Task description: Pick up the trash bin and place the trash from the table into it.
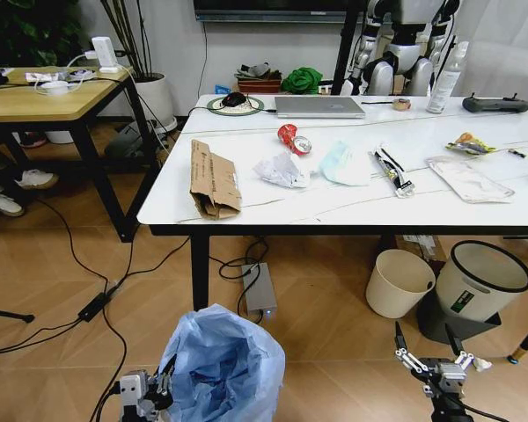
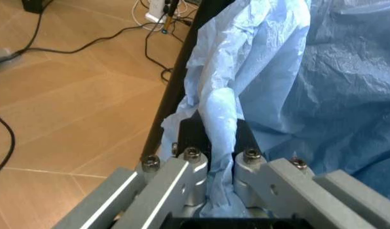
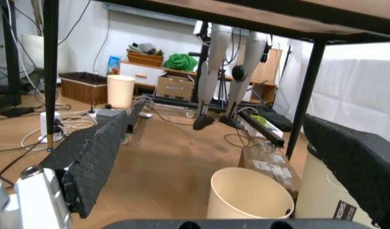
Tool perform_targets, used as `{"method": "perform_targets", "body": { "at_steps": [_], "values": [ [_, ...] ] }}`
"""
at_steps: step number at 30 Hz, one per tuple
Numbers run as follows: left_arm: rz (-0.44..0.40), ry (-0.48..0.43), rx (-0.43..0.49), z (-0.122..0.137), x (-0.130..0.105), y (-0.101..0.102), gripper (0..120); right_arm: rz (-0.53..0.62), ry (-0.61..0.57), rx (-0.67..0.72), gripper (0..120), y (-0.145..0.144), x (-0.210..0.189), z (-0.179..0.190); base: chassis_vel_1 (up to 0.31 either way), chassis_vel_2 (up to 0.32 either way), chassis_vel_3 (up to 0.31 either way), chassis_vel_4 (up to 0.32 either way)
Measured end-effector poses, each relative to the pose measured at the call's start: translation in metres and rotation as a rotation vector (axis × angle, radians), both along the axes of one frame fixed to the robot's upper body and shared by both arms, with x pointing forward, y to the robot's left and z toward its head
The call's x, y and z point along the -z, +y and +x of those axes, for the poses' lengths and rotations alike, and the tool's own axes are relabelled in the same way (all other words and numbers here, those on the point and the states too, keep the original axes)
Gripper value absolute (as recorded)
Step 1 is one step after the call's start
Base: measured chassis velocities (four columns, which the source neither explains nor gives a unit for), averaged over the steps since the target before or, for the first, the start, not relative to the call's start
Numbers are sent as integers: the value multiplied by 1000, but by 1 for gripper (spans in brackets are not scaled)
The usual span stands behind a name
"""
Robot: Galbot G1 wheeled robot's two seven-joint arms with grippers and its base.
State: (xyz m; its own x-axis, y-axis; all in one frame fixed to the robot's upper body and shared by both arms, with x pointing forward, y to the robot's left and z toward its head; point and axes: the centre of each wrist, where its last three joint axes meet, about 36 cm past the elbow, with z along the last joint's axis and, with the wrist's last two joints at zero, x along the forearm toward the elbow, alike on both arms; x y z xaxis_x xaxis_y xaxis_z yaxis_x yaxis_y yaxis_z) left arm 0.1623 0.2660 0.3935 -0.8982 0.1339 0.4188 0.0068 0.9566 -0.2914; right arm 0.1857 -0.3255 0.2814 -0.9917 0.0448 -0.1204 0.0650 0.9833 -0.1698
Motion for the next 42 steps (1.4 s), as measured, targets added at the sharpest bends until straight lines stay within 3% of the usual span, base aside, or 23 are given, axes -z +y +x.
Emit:
{"method": "perform_targets", "body": {
  "at_steps": [13, 42],
  "values": [
    [-29, 57, -19, 0, -17, -6, 0, 2, -13, 14, 100, -1, -2, 7, 0, 0, 0, 0],
    [-31, 26, -11, 2, -25, -8, 0, 5, -19, 5, 100, 2, -2, 12, 0, 0, 0, 0]
  ]
}}
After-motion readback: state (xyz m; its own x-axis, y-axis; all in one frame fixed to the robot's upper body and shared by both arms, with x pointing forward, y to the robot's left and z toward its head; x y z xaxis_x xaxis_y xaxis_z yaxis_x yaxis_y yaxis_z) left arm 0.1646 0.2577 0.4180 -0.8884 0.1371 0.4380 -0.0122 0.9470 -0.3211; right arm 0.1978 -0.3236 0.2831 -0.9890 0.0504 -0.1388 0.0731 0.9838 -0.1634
